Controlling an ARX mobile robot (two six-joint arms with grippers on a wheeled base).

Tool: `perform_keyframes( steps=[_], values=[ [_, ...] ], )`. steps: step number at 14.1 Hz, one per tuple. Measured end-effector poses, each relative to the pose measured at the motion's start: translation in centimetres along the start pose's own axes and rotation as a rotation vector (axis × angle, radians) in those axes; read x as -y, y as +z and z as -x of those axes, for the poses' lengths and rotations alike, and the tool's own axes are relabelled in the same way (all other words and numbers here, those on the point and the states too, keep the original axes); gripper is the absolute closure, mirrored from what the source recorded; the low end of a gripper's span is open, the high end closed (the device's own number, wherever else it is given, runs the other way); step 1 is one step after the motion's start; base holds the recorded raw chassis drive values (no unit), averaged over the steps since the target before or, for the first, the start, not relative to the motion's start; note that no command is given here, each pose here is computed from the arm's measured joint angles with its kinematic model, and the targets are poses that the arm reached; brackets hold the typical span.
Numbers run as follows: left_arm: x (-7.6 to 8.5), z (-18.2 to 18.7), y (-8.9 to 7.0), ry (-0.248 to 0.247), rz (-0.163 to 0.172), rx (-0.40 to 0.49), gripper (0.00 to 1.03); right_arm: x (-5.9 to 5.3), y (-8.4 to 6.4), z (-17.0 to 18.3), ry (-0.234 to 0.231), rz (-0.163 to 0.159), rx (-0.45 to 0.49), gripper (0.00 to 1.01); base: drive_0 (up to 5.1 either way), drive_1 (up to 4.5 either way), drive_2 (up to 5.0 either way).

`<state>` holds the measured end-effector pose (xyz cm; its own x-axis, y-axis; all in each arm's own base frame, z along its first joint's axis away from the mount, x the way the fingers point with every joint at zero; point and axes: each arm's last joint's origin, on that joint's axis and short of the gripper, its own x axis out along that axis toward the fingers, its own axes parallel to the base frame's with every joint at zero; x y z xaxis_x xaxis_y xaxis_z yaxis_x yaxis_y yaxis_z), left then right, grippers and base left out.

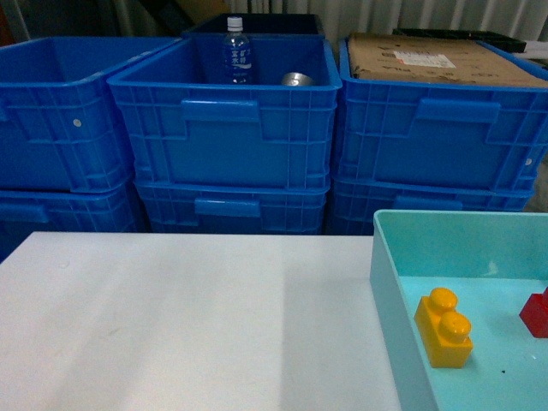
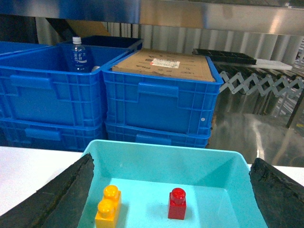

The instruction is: Pick red block from blue box to shelf

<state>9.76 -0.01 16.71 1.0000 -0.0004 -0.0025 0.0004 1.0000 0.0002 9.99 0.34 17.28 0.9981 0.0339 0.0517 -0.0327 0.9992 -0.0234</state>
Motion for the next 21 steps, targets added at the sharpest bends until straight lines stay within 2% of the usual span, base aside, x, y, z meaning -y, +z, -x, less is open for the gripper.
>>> perform_keyframes(
  steps=[4, 6, 7, 10, 13, 15, 17, 18, 20, 21],
  values=[
    [0.0, 0.0, 0.0, 0.000, 0.000, 0.000, 0.05, -0.2, -0.1, -2.8, 0.018, 0.026, -0.037, 0.03, 0.0, 0.00, 0.0],
    [0.0, 0.0, 0.0, 0.000, 0.000, 0.000, 0.05, 0.0, 0.5, -5.1, 0.026, 0.046, -0.053, 0.03, 0.0, 0.00, 0.0],
    [0.0, 0.0, 0.0, 0.000, 0.000, 0.000, 0.05, 0.4, 0.5, -6.2, 0.026, 0.044, -0.082, 0.03, 0.0, 0.00, 0.0],
    [0.0, 0.0, 0.0, 0.000, 0.000, 0.000, 0.05, 1.5, -0.5, -9.0, -0.029, 0.038, -0.167, 0.03, 0.0, 0.00, 0.0],
    [0.0, 0.0, 0.0, 0.000, 0.000, 0.000, 0.05, 1.8, -1.5, -10.9, -0.030, 0.035, -0.233, 0.03, 0.0, 0.00, 0.0],
    [0.0, 0.0, 0.0, 0.000, 0.000, 0.000, 0.05, 1.4, -2.3, -12.7, -0.012, 0.015, -0.311, 0.03, 0.0, 0.00, 0.0],
    [0.0, 0.0, 0.0, 0.000, 0.000, 0.000, 0.05, 0.7, -2.9, -14.6, 0.000, 0.022, -0.339, 0.03, 0.0, 0.00, 0.0],
    [0.0, 0.0, 0.0, 0.000, 0.000, 0.000, 0.05, 0.2, -3.7, -15.3, 0.006, 0.026, -0.380, 0.03, 0.0, 0.00, 0.0],
    [0.0, 0.0, 0.0, 0.000, 0.000, 0.000, 0.05, -1.2, -5.1, -16.5, 0.007, 0.058, -0.435, 0.03, 0.0, 0.00, 0.0],
    [0.0, 0.0, 0.0, 0.000, 0.000, 0.000, 0.05, -2.1, -5.8, -17.1, 0.033, 0.079, -0.464, 0.03, 0.0, 0.00, 0.0]
  ],
)
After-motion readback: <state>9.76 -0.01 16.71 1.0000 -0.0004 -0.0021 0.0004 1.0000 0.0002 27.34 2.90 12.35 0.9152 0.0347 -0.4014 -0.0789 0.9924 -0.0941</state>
